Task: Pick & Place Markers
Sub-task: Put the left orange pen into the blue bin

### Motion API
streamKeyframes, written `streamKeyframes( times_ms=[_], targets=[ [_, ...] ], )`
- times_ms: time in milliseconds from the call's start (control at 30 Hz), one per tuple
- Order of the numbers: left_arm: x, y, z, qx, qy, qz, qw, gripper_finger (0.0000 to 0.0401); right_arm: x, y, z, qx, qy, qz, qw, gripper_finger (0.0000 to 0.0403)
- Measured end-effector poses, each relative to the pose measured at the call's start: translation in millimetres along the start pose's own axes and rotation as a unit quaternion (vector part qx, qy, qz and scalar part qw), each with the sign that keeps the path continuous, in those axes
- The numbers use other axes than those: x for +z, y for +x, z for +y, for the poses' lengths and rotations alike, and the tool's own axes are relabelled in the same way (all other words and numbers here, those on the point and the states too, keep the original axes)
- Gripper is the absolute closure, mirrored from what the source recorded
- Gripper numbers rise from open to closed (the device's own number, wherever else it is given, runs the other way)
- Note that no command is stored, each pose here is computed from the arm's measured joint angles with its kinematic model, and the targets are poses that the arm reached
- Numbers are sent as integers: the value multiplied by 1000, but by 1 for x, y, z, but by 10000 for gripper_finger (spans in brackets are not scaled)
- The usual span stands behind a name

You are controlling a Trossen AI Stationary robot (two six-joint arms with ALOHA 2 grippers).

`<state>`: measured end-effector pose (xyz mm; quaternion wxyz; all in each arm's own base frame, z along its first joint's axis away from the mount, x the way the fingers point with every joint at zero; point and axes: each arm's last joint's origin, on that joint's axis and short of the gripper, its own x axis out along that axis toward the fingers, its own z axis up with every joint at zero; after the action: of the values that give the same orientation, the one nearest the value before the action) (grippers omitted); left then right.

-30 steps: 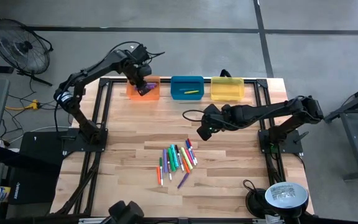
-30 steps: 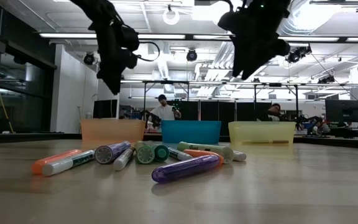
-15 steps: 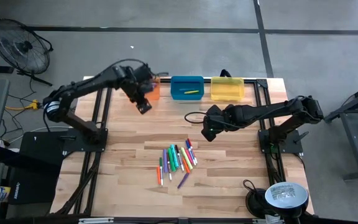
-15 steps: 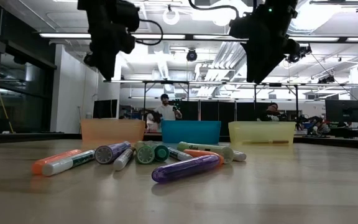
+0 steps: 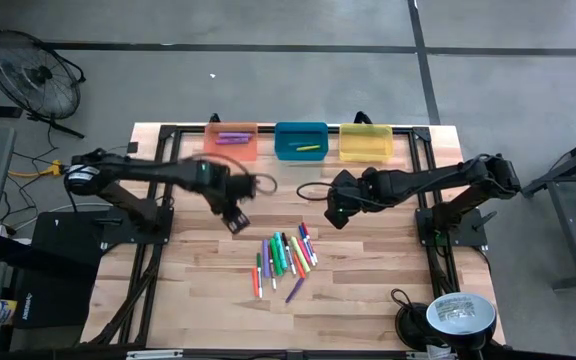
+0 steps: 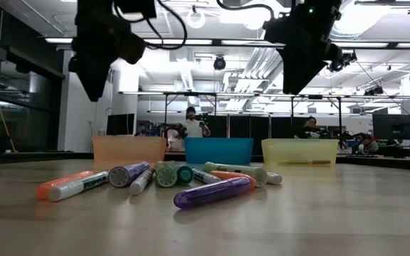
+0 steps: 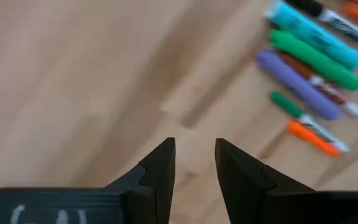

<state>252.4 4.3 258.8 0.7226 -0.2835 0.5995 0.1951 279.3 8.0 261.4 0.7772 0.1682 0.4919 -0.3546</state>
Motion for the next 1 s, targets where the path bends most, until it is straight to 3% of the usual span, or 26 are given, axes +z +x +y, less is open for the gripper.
streamKeyframes(
  times_ms=[233,567,833,1000],
  targets=[
    [-36,12,-41,-11,-52,-35,998,290,-7,-4,7,9,-27,-2,1000,257],
    [-80,23,-75,-47,-201,-73,976,290,-14,-9,15,19,-44,-5,999,256],
    [-88,49,-93,-41,-257,-56,964,290,-15,-10,16,26,-39,-6,999,256],
    [-82,68,-108,-74,-247,-50,965,290,-17,-11,18,30,-30,-6,999,257]
  ],
)
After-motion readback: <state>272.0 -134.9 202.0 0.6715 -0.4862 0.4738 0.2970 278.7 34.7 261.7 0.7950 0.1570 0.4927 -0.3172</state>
